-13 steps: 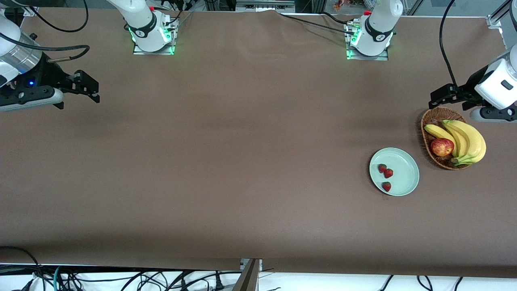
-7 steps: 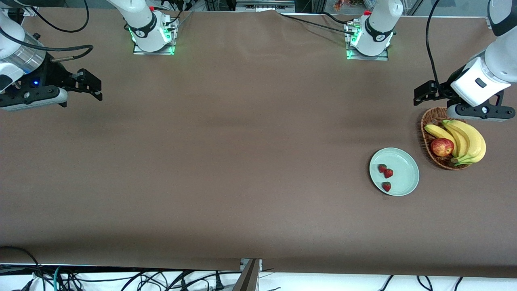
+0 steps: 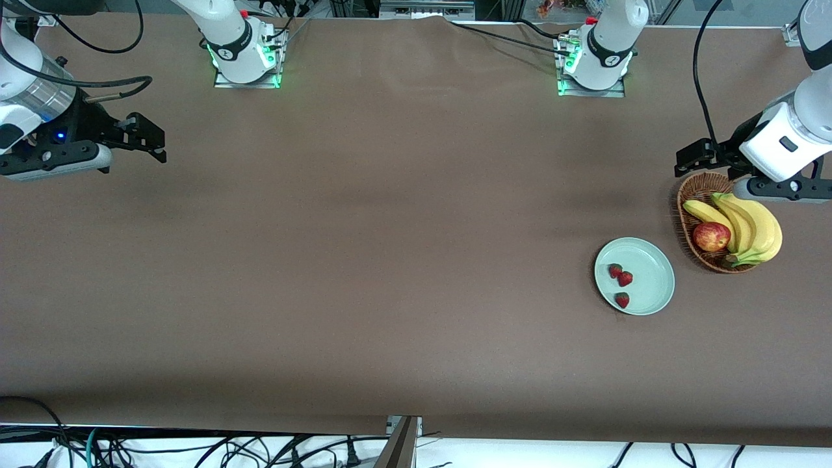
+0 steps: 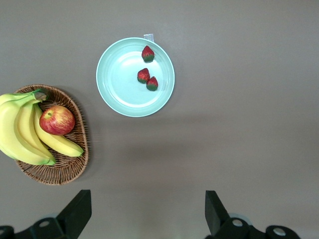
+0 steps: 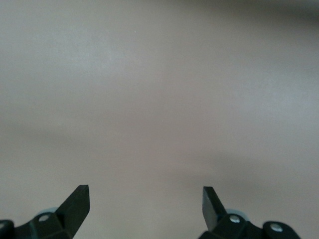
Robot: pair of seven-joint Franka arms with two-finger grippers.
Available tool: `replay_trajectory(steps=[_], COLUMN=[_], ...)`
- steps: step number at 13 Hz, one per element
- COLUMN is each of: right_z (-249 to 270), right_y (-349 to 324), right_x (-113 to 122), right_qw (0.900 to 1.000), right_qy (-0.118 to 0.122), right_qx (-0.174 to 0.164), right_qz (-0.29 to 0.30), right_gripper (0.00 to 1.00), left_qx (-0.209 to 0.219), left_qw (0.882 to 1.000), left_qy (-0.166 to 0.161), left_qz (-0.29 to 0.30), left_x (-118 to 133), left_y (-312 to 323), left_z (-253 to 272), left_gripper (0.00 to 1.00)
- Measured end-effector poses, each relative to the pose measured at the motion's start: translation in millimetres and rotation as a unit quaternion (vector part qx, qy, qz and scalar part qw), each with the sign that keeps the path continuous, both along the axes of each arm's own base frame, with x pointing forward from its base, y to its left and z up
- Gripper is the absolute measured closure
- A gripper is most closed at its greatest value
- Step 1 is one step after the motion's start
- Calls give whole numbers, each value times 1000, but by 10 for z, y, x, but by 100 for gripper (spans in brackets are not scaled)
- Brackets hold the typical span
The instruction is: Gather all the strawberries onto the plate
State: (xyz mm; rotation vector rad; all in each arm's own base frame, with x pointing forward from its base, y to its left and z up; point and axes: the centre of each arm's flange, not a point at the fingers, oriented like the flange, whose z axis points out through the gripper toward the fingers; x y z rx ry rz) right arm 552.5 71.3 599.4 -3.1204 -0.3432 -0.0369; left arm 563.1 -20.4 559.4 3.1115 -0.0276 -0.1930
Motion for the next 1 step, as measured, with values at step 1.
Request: replay_trajectory(steps=[1], right_z=[45], right_y=[23], right_x=[0], right_qw=[1000], right_qy=[-4], right_qx=[1], right_qz=[2], right_gripper=[0], left_qx=[0], left_qw=[1000], left_qy=[-1], left_qz=[0], left_x=[12], left_y=[0], left_z=[4], left_gripper=[0])
